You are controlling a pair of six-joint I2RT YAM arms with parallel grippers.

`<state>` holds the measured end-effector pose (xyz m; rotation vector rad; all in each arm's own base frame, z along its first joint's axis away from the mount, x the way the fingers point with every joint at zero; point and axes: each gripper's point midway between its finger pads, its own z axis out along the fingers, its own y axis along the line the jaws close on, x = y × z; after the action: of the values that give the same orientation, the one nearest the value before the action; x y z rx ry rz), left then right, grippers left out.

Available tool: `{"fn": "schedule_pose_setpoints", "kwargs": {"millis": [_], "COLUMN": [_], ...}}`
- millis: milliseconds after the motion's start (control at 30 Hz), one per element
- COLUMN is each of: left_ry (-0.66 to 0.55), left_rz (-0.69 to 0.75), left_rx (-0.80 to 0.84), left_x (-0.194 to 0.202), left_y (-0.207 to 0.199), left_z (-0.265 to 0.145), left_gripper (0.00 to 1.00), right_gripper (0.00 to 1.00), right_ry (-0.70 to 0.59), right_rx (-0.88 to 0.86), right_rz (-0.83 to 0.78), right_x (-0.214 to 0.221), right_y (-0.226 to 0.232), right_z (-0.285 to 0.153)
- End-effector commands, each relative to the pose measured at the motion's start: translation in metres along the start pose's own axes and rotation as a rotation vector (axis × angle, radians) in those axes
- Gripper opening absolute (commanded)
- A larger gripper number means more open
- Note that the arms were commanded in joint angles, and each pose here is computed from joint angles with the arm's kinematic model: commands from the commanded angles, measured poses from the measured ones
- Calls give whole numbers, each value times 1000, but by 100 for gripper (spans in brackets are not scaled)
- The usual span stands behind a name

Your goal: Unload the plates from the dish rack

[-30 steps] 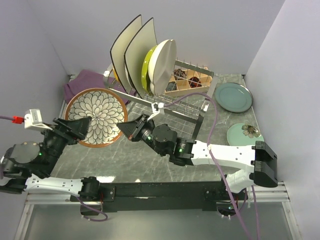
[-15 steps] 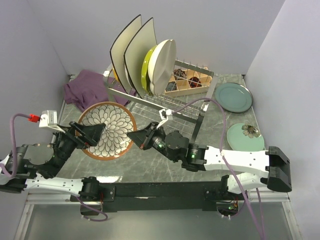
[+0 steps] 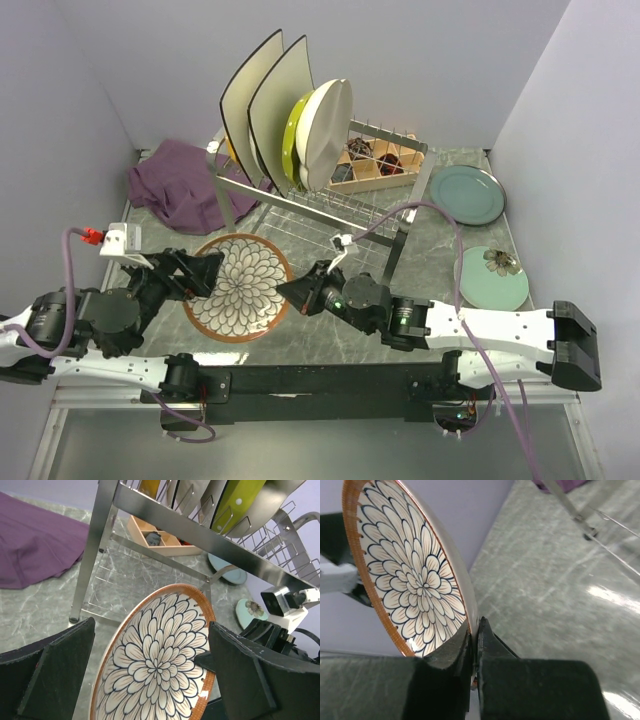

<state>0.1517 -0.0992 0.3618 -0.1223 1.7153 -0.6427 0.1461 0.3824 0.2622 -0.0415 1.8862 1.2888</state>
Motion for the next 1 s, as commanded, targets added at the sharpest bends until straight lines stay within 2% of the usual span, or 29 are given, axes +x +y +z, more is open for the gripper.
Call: {"fn": "schedule_pose_setpoints", "kwargs": {"millis": [0, 367, 433, 600, 633, 667, 733, 767, 867, 967], "left_ry": [-40, -108, -118, -159, -162, -180, -141, -161, -180, -282], "left_rz": [60, 188, 256, 272, 364, 364, 421, 405, 360, 201], "left_rx": [1, -41, -58, -115, -130, -173, -162, -234, -270, -194], "left_x": [-12, -26, -23, -37, -38, -46, -36, -52, -64, -92], "left_y": [-14, -38, -41, -48, -51, -48, -58, -45, -35, -34], "left_z": [4, 13, 16, 23, 28, 34, 52, 62, 74, 55], "left_gripper": [99, 99, 99, 100, 99, 99, 99, 99, 99, 100], "right_gripper": [0, 0, 0, 0, 0, 0, 0, 0, 0, 0], "right_ry": [-208, -144, -136, -120, -114, -107, -107, -93, -90, -69], "right_rx": [-123, -79, -86, -89, -86, -84, -76, -81, -82, -79], "right_rz": [170, 117, 112, 95, 92, 91, 89, 90, 86, 80], "right_x": [-67, -34, -32, -29, -26, -23, -21, -17, -15, -9], "right_y": [34, 0, 1, 0, -2, -4, -8, -7, -8, -8], "right_z": [-18, -17, -17, -17, -16, -15, -14, -13, -10, -5]}}
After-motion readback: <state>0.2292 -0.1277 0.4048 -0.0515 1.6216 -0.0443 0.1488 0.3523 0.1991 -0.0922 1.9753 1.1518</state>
